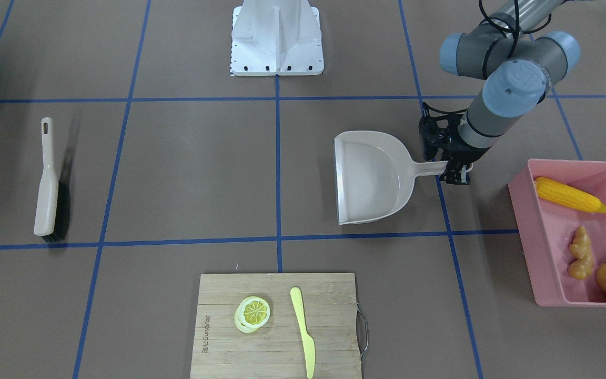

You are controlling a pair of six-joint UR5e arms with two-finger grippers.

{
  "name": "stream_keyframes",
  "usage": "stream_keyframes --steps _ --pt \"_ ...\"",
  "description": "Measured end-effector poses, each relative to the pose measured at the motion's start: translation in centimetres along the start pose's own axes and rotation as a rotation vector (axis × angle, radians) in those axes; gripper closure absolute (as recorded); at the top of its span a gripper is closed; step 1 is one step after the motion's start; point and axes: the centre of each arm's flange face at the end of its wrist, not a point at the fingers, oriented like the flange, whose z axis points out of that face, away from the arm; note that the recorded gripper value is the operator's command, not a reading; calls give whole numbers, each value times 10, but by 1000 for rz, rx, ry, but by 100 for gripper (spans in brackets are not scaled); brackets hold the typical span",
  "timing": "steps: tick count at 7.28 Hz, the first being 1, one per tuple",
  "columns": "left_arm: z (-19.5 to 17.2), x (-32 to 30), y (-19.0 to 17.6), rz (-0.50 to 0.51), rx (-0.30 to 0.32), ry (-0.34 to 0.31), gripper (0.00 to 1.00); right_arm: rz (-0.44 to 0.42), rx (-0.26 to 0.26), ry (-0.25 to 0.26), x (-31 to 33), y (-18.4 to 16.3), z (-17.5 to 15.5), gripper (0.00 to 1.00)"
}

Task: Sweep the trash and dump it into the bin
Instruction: 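Bring the empty dustpan back down onto the table with the left gripper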

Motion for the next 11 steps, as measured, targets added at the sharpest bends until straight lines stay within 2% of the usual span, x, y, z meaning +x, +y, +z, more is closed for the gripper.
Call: stream_keyframes --steps 3,4,5,6,11 --pt "5 -5 1 4 7 -9 100 1 -1 0 0 0 0 0" --pt "6 -6 1 5 7 -12 75 1 -1 0 0 0 0 0" --pt "6 -6 2 5 7 -14 63 1 -2 0 0 0 0 0" --pt "6 -7 2 5 6 -15 1 1 -1 0 0 0 0 0" --pt "0 -11 6 -4 7 -26 2 2 -1 -2 0 0 0 0"
